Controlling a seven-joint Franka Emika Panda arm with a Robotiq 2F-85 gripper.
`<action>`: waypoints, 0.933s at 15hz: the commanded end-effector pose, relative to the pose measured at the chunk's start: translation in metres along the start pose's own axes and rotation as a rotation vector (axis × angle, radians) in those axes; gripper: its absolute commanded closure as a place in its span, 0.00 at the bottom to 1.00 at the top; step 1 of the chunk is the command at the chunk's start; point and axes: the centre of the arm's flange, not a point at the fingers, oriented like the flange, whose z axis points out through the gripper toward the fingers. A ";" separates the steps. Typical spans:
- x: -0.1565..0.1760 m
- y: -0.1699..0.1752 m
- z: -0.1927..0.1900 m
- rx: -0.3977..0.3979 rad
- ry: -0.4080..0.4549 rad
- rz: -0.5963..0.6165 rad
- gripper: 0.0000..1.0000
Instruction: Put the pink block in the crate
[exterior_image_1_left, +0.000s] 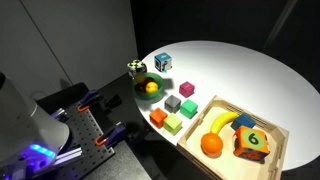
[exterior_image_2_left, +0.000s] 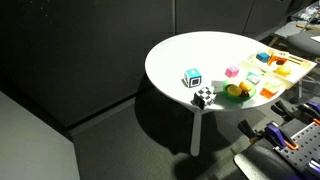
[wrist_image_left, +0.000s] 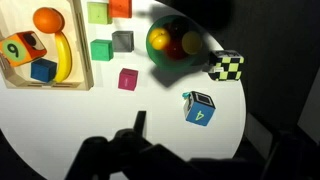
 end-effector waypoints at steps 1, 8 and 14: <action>0.000 0.000 0.000 0.000 0.001 0.000 0.00; 0.004 -0.003 -0.003 -0.002 -0.006 0.006 0.00; 0.025 -0.013 0.006 -0.036 -0.073 0.036 0.00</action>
